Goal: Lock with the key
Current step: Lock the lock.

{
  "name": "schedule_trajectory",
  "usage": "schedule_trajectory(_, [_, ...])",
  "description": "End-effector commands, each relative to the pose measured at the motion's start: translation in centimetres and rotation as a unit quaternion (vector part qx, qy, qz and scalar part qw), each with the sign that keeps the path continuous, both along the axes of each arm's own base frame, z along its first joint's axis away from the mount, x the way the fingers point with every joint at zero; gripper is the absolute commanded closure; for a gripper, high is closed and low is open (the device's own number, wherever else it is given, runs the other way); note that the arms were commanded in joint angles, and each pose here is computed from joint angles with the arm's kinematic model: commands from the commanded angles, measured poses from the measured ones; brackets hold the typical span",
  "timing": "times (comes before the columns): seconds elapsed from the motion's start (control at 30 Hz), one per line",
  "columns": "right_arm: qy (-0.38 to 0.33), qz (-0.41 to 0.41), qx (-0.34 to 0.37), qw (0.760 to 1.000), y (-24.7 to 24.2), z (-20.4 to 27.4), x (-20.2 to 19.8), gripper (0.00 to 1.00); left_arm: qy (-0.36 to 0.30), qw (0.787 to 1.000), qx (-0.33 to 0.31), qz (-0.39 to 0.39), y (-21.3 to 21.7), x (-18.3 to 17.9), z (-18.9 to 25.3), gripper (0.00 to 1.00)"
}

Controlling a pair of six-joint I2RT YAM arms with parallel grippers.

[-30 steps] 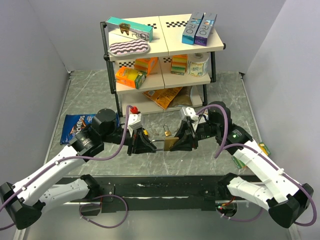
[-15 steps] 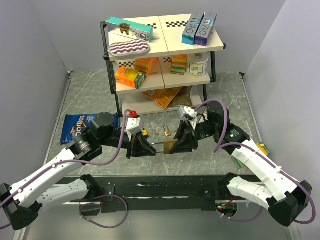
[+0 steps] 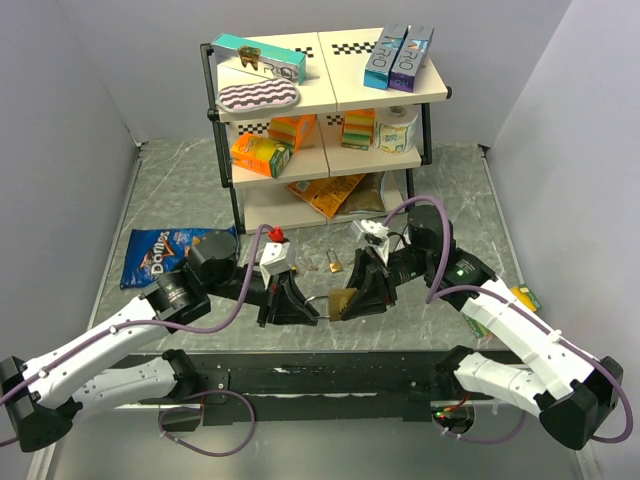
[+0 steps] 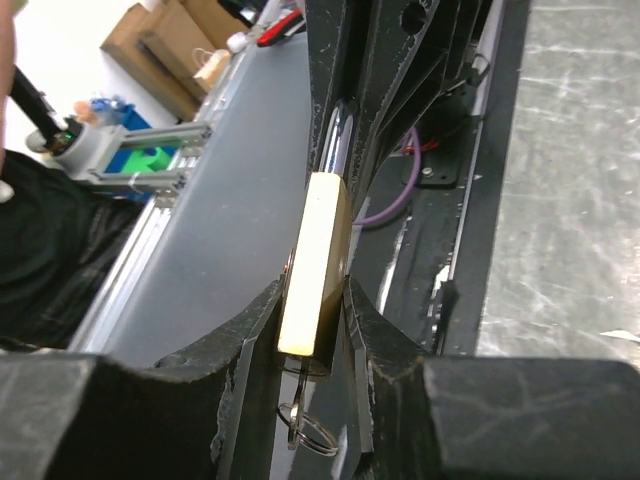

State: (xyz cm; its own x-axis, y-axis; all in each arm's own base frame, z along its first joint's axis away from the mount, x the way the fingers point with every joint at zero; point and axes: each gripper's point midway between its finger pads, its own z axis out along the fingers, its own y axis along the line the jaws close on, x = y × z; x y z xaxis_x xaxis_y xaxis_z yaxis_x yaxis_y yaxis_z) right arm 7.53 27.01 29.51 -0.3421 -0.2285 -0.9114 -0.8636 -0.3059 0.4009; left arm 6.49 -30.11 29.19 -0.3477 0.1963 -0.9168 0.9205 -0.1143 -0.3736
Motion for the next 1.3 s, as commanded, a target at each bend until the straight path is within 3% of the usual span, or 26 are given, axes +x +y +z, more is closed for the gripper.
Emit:
schedule_trajectory(0.0, [-0.107,0.03,0.093,0.989,3.3,3.7,-0.2,1.0,-0.088,0.989,-0.113,0.037,-4.7,3.1,3.7,0.99])
schedule_trajectory(0.3, [-0.111,-0.025,0.083,0.99,4.4,4.1,1.5,1.0,-0.034,0.987,-0.07,0.143,-5.5,6.8,1.6,0.99])
schedule_trajectory(0.7, [-0.125,-0.05,0.047,0.99,1.5,1.8,2.4,1.0,-0.068,0.991,-0.035,0.112,-1.9,6.3,-0.3,0.99])
schedule_trajectory(0.8, [-0.129,-0.061,0.03,0.989,0.4,1.2,2.6,0.73,-0.085,0.991,-0.026,0.097,-0.4,6.3,-0.9,0.99])
schedule_trajectory(0.83, [-0.137,-0.071,0.03,0.988,0.0,1.3,3.0,0.56,-0.089,0.991,-0.023,0.1,0.3,6.6,-1.0,0.99])
schedule_trajectory(0.9, [-0.127,-0.081,0.014,0.988,-0.8,1.0,3.1,0.44,-0.1,0.991,-0.013,0.089,1.0,6.4,-1.5,0.99])
schedule_trajectory(1.07, [-0.138,-0.11,-0.001,0.984,-2.3,0.6,4.1,0.37,-0.114,0.99,-0.001,0.081,2.2,6.4,-1.9,0.99])
schedule_trajectory(1.27, [-0.136,-0.118,-0.02,0.984,-2.8,-0.2,4.5,0.4,-0.137,0.989,-0.006,0.05,2.3,5.6,-2.0,0.99])
